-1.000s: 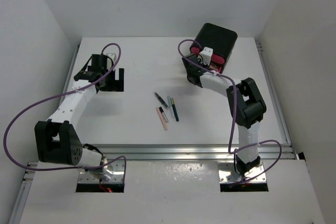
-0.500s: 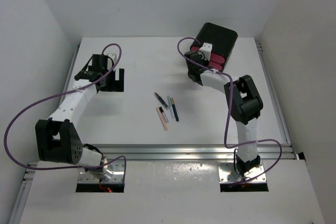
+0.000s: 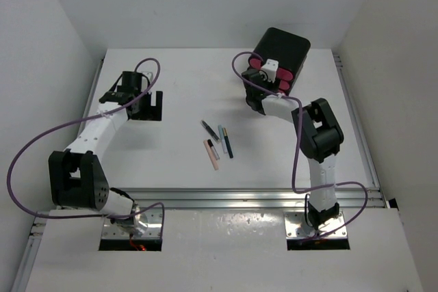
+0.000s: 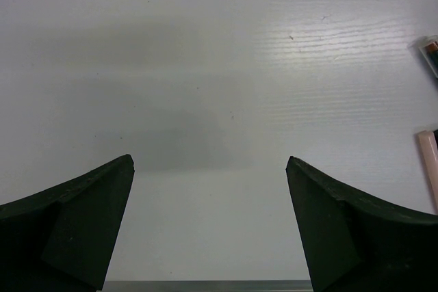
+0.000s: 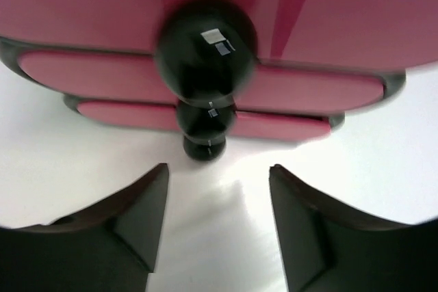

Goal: Organize the makeup

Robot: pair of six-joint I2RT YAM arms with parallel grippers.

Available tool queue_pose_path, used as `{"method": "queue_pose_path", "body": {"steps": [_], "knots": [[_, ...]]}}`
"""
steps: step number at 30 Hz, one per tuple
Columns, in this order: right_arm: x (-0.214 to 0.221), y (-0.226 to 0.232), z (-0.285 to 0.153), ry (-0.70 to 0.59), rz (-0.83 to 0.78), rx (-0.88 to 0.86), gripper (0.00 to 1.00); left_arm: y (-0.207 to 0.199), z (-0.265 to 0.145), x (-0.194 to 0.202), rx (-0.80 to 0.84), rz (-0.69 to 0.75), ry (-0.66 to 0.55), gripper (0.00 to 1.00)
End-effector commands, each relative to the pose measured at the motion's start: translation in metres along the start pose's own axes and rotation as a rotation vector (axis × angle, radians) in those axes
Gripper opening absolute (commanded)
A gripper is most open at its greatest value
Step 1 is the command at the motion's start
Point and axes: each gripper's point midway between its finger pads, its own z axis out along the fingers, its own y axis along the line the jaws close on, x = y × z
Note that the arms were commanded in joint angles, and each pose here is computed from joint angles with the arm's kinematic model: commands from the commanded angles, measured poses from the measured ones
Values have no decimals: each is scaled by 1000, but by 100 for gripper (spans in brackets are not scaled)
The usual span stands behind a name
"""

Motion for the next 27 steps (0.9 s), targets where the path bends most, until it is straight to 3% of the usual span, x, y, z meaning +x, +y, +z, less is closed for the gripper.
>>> {"method": "queue_pose_path", "body": {"steps": [1,11,27], "knots": [[-9,-5,-19,32,123,6,63,-2,3,-5,-1,6,-15,100],[13,-2,1,91,184,79,65,-2,5,-3,-1,7,-5,100],[7,11,26,13,197,105,62,-2,8,-1,-2,7,4,100]]}}
